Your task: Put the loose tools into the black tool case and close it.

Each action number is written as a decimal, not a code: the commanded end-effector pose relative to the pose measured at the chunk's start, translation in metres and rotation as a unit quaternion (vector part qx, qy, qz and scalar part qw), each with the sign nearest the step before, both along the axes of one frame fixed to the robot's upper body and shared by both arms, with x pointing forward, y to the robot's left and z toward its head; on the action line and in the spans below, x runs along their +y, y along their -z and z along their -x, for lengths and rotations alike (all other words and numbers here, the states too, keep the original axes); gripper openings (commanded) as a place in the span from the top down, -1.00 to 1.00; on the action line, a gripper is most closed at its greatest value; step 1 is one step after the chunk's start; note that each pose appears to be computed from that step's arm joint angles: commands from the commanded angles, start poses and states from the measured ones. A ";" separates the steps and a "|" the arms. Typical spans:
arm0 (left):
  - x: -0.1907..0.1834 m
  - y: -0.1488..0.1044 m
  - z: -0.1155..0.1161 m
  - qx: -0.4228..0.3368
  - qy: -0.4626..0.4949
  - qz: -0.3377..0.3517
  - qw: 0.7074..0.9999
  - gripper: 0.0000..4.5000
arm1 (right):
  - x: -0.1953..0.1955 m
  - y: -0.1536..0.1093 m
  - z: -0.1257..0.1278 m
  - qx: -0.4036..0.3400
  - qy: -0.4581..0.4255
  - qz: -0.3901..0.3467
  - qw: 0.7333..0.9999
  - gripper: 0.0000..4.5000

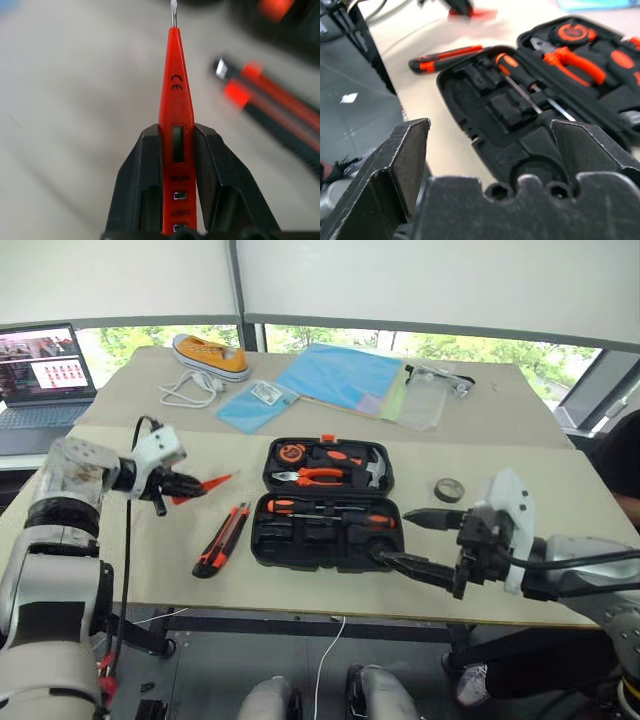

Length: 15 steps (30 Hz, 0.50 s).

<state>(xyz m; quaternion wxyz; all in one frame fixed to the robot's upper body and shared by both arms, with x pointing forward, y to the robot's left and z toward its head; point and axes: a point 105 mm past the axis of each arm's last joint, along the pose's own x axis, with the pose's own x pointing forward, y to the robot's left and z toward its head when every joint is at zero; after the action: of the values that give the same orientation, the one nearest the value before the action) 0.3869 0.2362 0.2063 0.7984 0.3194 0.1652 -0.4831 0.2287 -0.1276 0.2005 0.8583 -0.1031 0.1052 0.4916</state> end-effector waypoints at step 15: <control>-0.128 0.042 0.021 0.089 0.166 -0.051 0.981 0.81 | 0.005 -0.001 0.001 -0.031 0.017 -0.003 0.999 -1.00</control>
<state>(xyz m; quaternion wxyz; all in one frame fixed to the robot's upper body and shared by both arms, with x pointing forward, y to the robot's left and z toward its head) 0.3639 0.1110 0.1578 0.6680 0.3341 0.2098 -0.6310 0.2314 -0.1270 0.1937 0.8710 -0.1040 0.1051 0.4686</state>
